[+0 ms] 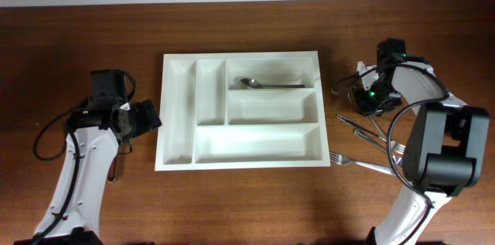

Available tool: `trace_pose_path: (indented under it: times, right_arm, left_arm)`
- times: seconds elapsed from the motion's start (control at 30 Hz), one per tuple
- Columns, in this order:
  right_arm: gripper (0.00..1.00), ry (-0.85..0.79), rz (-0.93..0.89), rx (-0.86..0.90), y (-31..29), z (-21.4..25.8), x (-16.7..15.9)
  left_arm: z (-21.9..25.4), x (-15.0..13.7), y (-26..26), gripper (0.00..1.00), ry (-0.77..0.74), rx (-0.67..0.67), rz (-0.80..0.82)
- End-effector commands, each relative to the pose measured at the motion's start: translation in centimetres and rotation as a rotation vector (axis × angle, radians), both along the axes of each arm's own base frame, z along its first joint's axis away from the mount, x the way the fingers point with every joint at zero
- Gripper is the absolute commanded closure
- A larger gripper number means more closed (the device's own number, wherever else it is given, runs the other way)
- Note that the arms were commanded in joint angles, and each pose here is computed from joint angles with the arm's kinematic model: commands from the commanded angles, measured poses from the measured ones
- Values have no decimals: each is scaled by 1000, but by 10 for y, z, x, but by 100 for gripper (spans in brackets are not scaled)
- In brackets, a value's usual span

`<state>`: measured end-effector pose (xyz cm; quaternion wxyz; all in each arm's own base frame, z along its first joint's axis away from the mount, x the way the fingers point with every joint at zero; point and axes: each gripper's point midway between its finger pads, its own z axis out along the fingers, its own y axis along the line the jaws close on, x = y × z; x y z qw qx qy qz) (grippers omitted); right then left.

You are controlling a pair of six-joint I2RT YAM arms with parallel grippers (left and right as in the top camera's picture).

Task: Pack container
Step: 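Move the right gripper to the second silver spoon and grasp it, then place the second spoon in the top-right compartment beside the first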

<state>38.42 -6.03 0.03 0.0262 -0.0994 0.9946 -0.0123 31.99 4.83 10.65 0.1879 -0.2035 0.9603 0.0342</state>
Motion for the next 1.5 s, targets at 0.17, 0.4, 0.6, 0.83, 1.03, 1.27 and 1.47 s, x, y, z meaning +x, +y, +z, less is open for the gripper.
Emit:
trace_pose_path:
  times: [0.17,0.4,0.6,0.83,1.03,1.27,1.47]
  right_arm:
    - [89,53,-54,28,5,-20,-9]
    - [96,15,-79,24,3,4,-2]
    - [96,-100,-61,12,7,70,20]
    - [96,-333,70,9,56,171,48]
    - [96,-460,245,44,124,210,62]
    - [96,-494,567,85,206,198,64]
    - [96,-464,934,97,240,159,68]
  left_arm:
    - [6,5,3,1,-12,16,-4]
    - [6,5,3,1,-12,16,-4]
    - [6,5,3,1,-12,16,-4]
    - [6,5,3,1,-12,16,-4]
    - [6,5,3,1,-12,16,-4]
    - [6,5,3,1,-12,16,-4]
    - [6,5,3,1,-12,16,-4]
